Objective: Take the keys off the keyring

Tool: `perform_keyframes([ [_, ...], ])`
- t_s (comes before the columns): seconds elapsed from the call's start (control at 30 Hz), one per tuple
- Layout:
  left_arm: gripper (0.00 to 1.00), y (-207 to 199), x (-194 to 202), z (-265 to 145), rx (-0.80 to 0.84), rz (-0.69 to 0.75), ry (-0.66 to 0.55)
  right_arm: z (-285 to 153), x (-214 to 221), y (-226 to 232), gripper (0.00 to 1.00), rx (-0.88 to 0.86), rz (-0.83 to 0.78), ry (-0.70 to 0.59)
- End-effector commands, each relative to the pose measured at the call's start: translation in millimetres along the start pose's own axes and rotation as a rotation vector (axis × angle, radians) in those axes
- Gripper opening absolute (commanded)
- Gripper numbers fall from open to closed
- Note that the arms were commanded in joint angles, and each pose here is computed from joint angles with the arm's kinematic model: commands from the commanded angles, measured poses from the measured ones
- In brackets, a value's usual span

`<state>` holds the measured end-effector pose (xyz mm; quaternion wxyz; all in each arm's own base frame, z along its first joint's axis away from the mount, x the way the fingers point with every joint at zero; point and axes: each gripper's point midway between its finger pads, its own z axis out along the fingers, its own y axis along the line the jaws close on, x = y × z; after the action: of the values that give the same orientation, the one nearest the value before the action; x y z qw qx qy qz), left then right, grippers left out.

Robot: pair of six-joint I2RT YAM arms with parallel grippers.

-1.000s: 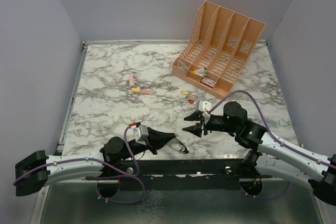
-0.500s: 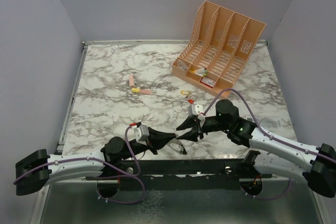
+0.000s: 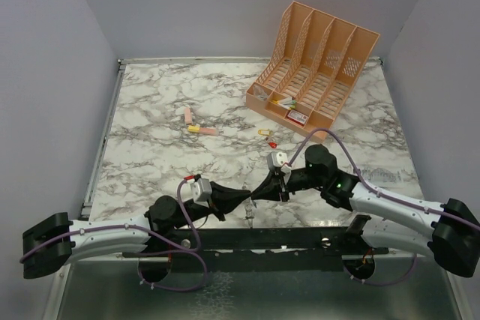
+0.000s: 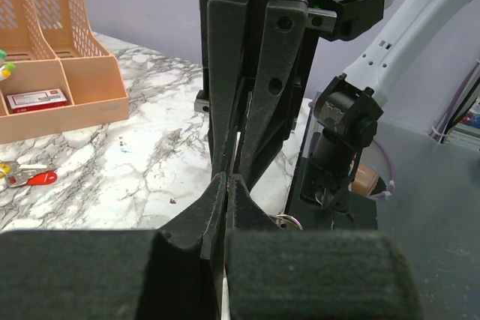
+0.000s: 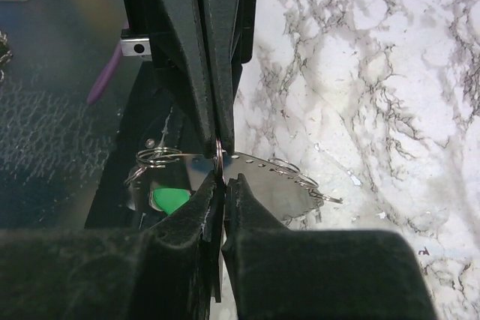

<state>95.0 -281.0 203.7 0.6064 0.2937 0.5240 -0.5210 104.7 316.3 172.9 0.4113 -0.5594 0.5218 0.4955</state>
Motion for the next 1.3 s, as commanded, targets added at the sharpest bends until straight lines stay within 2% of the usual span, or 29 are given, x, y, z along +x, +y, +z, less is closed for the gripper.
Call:
perform_keyframes([
  [0.0, 0.0, 2.7, 0.3, -9.6, -0.013, -0.021, -0.043, -4.5, -4.8, 4.2, 0.04, -0.011, -0.023, -0.037],
  [0.07, 0.0, 1.7, 2.1, -8.7, -0.008, -0.02, -0.034, -4.9, -7.4, 5.5, 0.03, -0.016, -0.028, -0.044],
  [0.2, 0.0, 0.6, 3.4, -6.9, -0.002, -0.022, -0.025, -4.8, -10.5, 8.3, 0.09, -0.033, -0.031, -0.053],
  [0.27, 0.0, 0.6, 4.0, -6.0, -0.002, -0.023, -0.022, -4.5, -11.3, 9.4, 0.02, -0.04, -0.031, -0.057],
  [0.4, 0.0, 2.9, 4.8, -5.4, -0.016, -0.029, -0.019, -4.8, -10.2, 5.8, 0.01, -0.021, -0.028, -0.045],
  [0.47, 0.04, 6.2, 4.0, -5.8, -0.037, -0.037, -0.022, -6.2, -7.8, 2.1, 0.0, 0.001, -0.023, -0.024],
  [0.6, 0.2, 14.5, 7.2, -4.4, -0.092, -0.047, 0.013, -10.3, -6.0, -0.9, 0.0, 0.03, -0.02, 0.014],
  [0.77, 0.33, 19.3, 7.6, -0.8, -0.135, -0.065, 0.059, -13.6, -5.1, -3.0, 0.01, 0.049, -0.02, 0.042],
  [0.9, 0.35, 20.7, 9.7, 2.3, -0.159, -0.077, 0.118, -12.6, -2.1, -4.9, 0.0, 0.048, -0.013, 0.06],
  [1.03, 0.4, 17.5, 11.2, 4.7, -0.158, -0.073, 0.197, -13.1, -3.8, -9.0, 0.0, 0.065, -0.013, 0.064],
  [1.27, 0.43, 23.9, 9.8, 3.5, -0.204, -0.071, 0.224, -19.6, -10.0, -22.8, 0.0, 0.16, -0.019, 0.076],
])
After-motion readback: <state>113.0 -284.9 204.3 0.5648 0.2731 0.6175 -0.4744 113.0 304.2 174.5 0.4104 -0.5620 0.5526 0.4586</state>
